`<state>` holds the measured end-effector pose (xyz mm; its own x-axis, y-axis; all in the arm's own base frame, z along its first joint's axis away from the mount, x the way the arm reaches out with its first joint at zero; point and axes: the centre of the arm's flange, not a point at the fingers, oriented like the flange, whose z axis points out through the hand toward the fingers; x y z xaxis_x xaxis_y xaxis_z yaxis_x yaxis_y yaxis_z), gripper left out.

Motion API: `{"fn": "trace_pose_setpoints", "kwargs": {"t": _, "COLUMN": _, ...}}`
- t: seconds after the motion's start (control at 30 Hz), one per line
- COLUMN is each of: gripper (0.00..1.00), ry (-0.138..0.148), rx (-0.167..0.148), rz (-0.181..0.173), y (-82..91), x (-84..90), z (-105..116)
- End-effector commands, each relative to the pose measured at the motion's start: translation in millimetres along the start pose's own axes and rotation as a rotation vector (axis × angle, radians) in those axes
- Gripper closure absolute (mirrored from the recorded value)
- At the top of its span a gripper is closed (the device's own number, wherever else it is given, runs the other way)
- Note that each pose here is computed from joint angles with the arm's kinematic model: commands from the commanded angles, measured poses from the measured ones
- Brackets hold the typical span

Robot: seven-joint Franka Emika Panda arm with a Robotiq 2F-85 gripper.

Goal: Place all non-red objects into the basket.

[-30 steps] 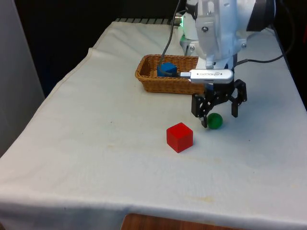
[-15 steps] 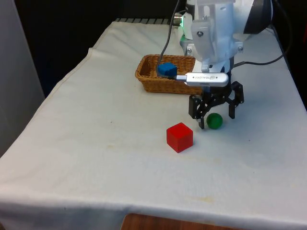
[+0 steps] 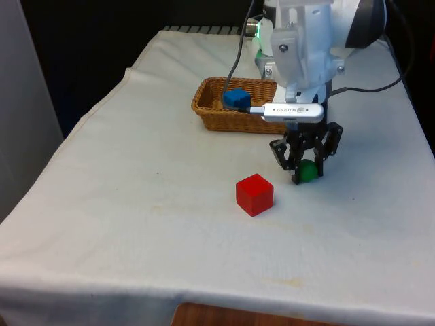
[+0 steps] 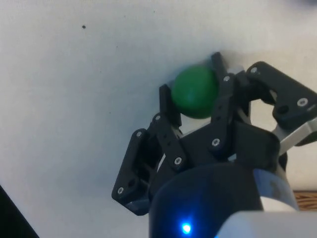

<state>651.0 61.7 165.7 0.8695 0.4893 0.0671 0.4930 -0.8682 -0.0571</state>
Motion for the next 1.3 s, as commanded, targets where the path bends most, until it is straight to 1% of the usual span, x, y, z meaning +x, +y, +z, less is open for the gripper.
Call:
{"fn": "trace_pose_setpoints", "kwargs": {"t": 0.0, "gripper": 1.0, "ry": 0.001, "rx": 0.0, "rz": 0.001, "y": -0.5, "x": 0.4, "z": 0.0}}
{"fn": "trace_pose_setpoints", "kwargs": {"t": 0.2, "gripper": 1.0, "ry": 0.002, "rx": 0.0, "rz": 0.001, "y": -0.1, "x": 0.5, "z": -2.7}}
{"fn": "trace_pose_setpoints", "kwargs": {"t": 0.23, "gripper": 1.0, "ry": 0.0, "rx": 0.0, "rz": 0.0, "y": 0.0, "x": 0.0, "z": 0.0}}
{"fn": "trace_pose_setpoints", "kwargs": {"t": 0.33, "gripper": 1.0, "ry": 0.006, "rx": 0.0, "rz": 0.0, "y": 0.7, "x": 0.2, "z": -7.4}}
{"fn": "trace_pose_setpoints", "kwargs": {"t": 0.37, "gripper": 1.0, "ry": 0.008, "rx": 0.0, "rz": 0.001, "y": 2.3, "x": 0.1, "z": -15.9}}
{"fn": "trace_pose_setpoints", "kwargs": {"t": 0.47, "gripper": 1.0, "ry": 0.007, "rx": 0.001, "rz": 0.006, "y": 4.7, "x": -1.8, "z": -26.6}}
{"fn": "trace_pose_setpoints", "kwargs": {"t": 0.5, "gripper": 1.0, "ry": 0.007, "rx": -0.001, "rz": 0.004, "y": 4.2, "x": 0.9, "z": -21.8}}
{"fn": "trace_pose_setpoints", "kwargs": {"t": 0.53, "gripper": 1.0, "ry": 0.006, "rx": 0.002, "rz": 0.007, "y": 5.8, "x": -3.7, "z": -33.2}}
{"fn": "trace_pose_setpoints", "kwargs": {"t": 0.6, "gripper": 1.0, "ry": 0.008, "rx": 0.002, "rz": 0.008, "y": 6.8, "x": -5.9, "z": -40.5}}
{"fn": "trace_pose_setpoints", "kwargs": {"t": 0.73, "gripper": 1.0, "ry": 0.014, "rx": 0.002, "rz": 0.008, "y": 6.9, "x": -9.0, "z": -52.8}}
{"fn": "trace_pose_setpoints", "kwargs": {"t": 0.77, "gripper": 1.0, "ry": 0.012, "rx": 0.001, "rz": 0.01, "y": 7.3, "x": -8.4, "z": -50.7}}
{"fn": "trace_pose_setpoints", "kwargs": {"t": 0.87, "gripper": 1.0, "ry": 0.017, "rx": 0.004, "rz": 0.006, "y": 6.9, "x": -11.3, "z": -62.0}}
{"fn": "trace_pose_setpoints", "kwargs": {"t": 1.0, "gripper": 1.0, "ry": 0.019, "rx": 0.006, "rz": 0.003, "y": 7.0, "x": -13.5, "z": -70.7}}
{"fn": "trace_pose_setpoints", "kwargs": {"t": 1.03, "gripper": 1.0, "ry": 0.018, "rx": 0.005, "rz": 0.003, "y": 7.4, "x": -11.7, "z": -67.6}}
{"fn": "trace_pose_setpoints", "kwargs": {"t": 1.07, "gripper": 1.0, "ry": 0.018, "rx": 0.009, "rz": -0.002, "y": 5.9, "x": -14.6, "z": -75.2}}
{"fn": "trace_pose_setpoints", "kwargs": {"t": 1.2, "gripper": 1.0, "ry": 0.019, "rx": 0.014, "rz": -0.007, "y": 4.7, "x": -18.0, "z": -83.4}}
{"fn": "trace_pose_setpoints", "kwargs": {"t": 1.27, "gripper": 1.0, "ry": 0.02, "rx": 0.017, "rz": -0.012, "y": 2.5, "x": -20.9, "z": -91.6}}
